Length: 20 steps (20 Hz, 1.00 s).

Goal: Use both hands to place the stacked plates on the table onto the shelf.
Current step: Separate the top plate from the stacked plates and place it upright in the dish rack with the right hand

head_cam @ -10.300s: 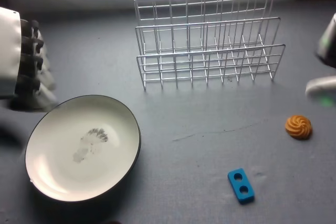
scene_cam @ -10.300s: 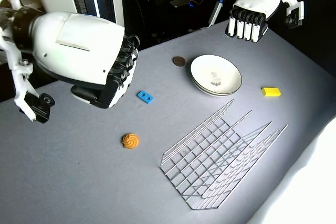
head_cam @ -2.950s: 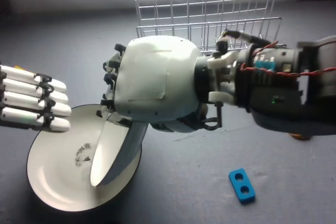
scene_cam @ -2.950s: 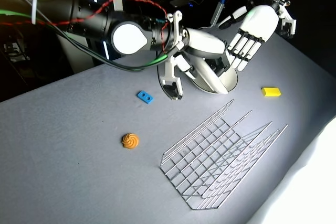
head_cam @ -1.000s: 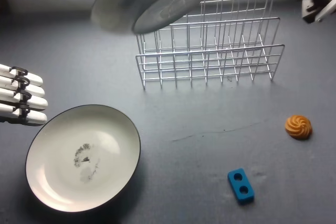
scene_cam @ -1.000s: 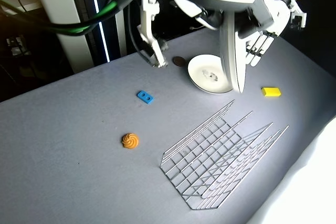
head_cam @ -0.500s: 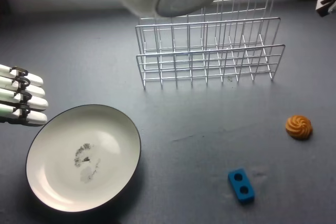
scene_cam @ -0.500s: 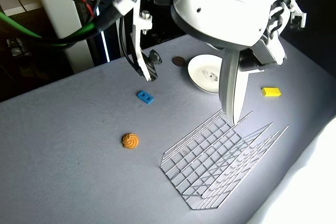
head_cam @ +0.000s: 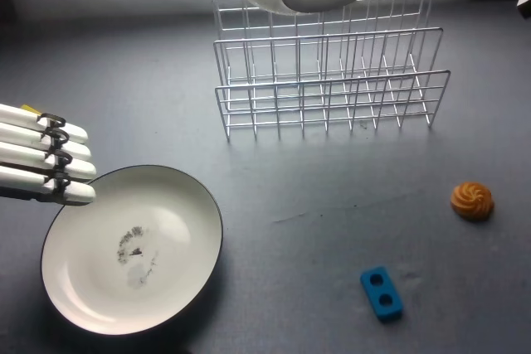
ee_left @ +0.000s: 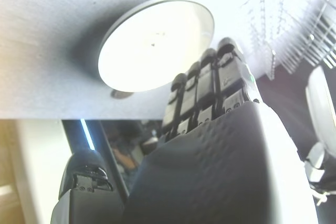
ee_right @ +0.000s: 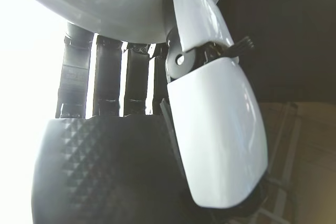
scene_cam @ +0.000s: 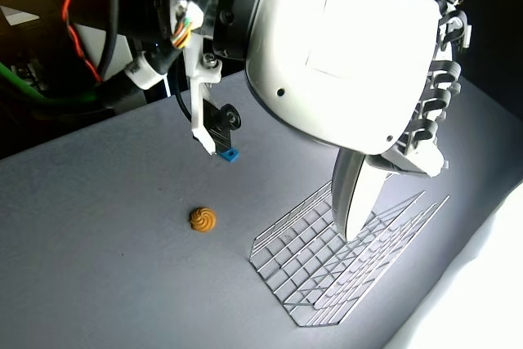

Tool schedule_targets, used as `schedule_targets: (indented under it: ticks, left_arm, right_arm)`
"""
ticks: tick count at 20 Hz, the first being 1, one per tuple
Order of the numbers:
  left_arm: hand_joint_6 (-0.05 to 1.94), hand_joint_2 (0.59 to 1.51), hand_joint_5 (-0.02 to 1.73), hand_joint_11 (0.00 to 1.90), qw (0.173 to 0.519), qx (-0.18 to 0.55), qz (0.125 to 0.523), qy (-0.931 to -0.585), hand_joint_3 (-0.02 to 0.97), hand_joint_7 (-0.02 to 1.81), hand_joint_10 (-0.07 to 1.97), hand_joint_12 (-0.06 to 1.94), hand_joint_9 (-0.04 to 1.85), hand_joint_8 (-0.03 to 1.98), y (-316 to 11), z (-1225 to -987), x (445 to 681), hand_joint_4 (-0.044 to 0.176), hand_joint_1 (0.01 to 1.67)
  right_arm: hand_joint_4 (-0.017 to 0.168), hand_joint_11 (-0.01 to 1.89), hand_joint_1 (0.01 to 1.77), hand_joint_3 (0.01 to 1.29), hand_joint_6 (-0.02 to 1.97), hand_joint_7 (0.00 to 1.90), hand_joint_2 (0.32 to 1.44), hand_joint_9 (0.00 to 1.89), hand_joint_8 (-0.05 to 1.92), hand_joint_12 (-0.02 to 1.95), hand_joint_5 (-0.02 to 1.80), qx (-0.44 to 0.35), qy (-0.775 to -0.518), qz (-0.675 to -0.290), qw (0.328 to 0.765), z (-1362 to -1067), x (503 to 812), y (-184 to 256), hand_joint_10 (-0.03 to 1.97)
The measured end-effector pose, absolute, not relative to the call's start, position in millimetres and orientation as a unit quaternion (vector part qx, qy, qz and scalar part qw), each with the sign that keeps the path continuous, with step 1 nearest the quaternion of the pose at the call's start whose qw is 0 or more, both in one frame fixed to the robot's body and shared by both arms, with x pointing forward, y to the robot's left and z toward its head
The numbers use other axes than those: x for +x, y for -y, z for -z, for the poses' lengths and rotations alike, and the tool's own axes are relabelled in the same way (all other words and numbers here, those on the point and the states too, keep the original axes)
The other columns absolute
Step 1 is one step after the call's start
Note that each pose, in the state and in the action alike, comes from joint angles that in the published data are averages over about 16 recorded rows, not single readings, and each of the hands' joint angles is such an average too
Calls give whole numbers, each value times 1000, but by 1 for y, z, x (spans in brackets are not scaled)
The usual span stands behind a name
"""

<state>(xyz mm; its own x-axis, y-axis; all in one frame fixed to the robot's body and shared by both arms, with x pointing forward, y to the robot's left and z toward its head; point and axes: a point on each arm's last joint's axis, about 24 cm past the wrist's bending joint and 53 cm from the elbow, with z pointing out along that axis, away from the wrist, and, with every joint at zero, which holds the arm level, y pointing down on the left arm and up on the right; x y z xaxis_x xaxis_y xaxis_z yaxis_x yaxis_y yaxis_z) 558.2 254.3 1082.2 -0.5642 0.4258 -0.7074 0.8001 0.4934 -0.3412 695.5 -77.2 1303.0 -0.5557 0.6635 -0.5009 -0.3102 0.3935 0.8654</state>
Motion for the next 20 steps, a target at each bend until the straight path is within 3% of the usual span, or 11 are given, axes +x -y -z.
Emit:
schedule_targets:
  ticks: [20]
  left_arm:
    - [15,1047,19,16,266,363,300,-841,1,14,4,2,19,-13,-254,-1041,570,-2,15]
  right_arm:
    - [-9,659,1336,17,842,966,1075,905,1020,1611,838,196,-717,-524,416,-1254,734,87,1342]
